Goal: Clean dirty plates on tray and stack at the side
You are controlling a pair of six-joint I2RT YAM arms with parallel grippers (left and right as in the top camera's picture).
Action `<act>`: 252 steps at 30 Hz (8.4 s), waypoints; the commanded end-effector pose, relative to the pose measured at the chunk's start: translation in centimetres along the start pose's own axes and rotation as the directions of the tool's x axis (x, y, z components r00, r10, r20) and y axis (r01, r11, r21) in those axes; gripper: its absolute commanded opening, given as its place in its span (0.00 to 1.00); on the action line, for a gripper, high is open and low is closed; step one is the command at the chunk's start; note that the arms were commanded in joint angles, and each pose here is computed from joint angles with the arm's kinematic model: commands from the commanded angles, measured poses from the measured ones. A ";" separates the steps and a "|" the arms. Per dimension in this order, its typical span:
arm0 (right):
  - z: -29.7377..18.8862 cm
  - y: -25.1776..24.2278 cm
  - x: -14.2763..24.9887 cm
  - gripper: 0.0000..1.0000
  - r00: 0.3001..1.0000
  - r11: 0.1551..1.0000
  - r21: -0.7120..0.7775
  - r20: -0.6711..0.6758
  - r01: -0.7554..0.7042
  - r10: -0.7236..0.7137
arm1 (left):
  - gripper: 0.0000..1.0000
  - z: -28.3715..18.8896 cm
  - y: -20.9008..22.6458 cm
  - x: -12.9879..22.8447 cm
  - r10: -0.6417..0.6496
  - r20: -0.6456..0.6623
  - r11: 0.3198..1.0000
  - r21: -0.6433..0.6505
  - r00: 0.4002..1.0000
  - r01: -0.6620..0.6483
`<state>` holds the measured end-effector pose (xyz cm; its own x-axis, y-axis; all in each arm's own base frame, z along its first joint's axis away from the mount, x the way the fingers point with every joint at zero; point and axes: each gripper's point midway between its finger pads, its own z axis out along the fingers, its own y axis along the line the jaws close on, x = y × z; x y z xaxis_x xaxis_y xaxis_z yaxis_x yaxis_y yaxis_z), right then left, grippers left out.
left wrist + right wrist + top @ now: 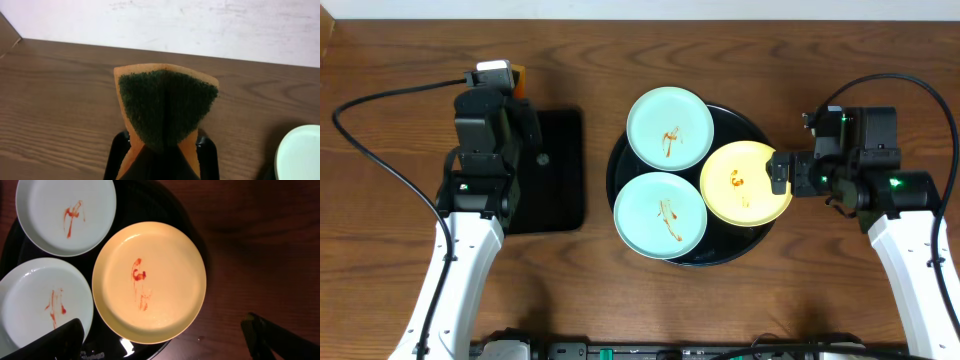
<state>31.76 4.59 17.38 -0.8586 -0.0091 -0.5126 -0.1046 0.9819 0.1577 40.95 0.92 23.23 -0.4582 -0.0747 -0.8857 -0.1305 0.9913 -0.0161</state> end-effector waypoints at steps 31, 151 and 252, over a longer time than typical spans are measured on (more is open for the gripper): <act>-0.4 0.1 -0.7 0.99 1.000 1.000 0.004 0.017 0.001 -0.001 | 0.08 3.2 -1.2 19.3 -0.109 -0.667 0.993 -0.039 0.737 0.111; 14.4 12.3 9.6 0.01 0.915 0.992 -0.123 -0.402 -0.014 -0.037 | 0.08 -2.7 -12.0 17.8 -0.076 -0.619 0.993 0.024 0.782 0.115; 11.7 8.9 6.5 0.28 0.952 0.984 0.052 -0.251 -0.168 0.176 | 0.07 -6.5 -27.3 24.1 -0.267 -0.832 0.827 0.061 0.486 0.559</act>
<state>30.99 15.61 5.01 -0.9660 0.1072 -0.2353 0.0642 0.9809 0.1834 27.49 -28.94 5.59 -0.9457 -0.3216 -0.0476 -0.2437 0.7981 -0.5510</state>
